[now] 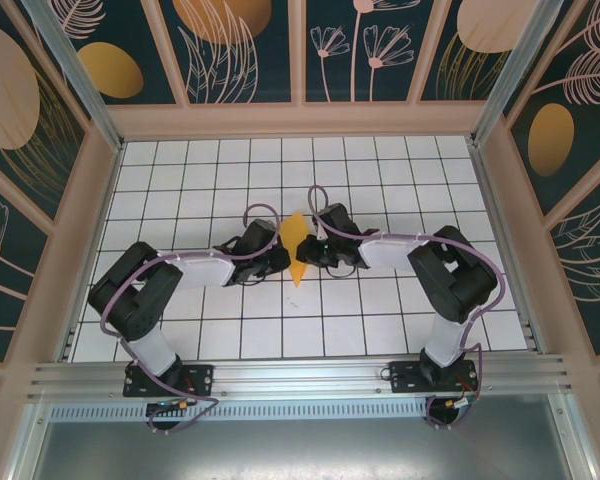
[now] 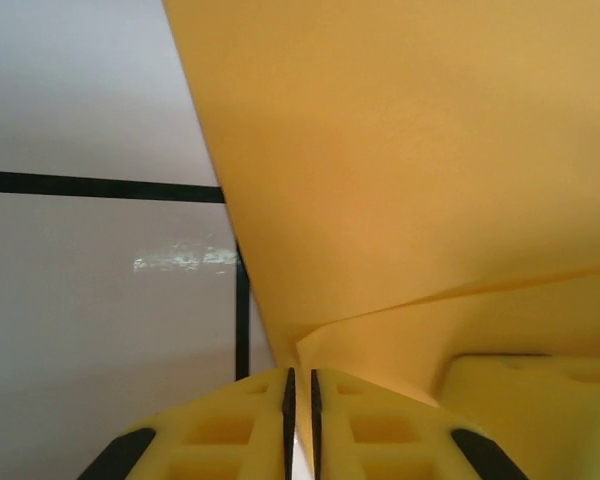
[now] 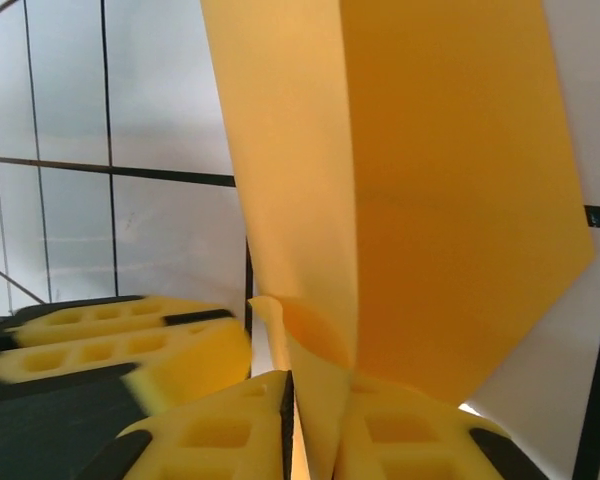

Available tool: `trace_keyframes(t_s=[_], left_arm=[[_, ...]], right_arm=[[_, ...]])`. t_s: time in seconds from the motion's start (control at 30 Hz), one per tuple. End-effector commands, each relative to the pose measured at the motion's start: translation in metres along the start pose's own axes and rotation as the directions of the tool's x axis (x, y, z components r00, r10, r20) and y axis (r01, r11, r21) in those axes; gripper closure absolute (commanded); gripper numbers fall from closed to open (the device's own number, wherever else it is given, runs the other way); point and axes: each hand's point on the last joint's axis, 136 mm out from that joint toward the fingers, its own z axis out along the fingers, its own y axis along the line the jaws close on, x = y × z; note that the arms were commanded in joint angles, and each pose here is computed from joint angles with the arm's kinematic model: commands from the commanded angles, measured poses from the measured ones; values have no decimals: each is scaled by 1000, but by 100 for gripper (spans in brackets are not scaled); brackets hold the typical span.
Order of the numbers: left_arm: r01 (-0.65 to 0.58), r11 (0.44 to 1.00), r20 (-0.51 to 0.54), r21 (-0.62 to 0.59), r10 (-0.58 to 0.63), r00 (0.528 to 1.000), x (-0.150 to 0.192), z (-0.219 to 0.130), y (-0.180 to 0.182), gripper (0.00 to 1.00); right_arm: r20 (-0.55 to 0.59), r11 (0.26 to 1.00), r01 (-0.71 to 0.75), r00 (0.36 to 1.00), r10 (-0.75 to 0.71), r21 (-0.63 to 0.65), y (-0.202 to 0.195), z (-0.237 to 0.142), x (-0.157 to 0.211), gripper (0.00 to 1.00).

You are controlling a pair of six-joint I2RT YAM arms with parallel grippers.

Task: Fold a paper plane with a square sheet of paper (pick it up from the middle)
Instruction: Fourth fold the wing at the center of the table.

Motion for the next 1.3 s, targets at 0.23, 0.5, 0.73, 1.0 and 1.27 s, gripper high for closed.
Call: trace_keyframes(t_s=[0.23,0.5,0.73,1.0,1.27], left_arm=[[241,932,42,270,-261,964,-15,-48,-46,75],[305,892,-3,333,-322,947,-4,-56,-68,74],[348,867,-61,356,-350,935,6,-30,-72,81],[366,870,-104,332,-351,930,19,-8,-64,87],[432,833,-150,345,-406,902,33,8,-51,92]], right_arm=[[3,973,229,973,-229,-33,9,-29,14,93],[-108,941,338,936,-336,2,-13,-36,44,93],[-65,936,340,940,-335,97,-28,-34,32,84],[-27,949,310,951,-309,57,-19,-40,33,76],[-11,941,332,943,-332,69,-20,-41,47,74]])
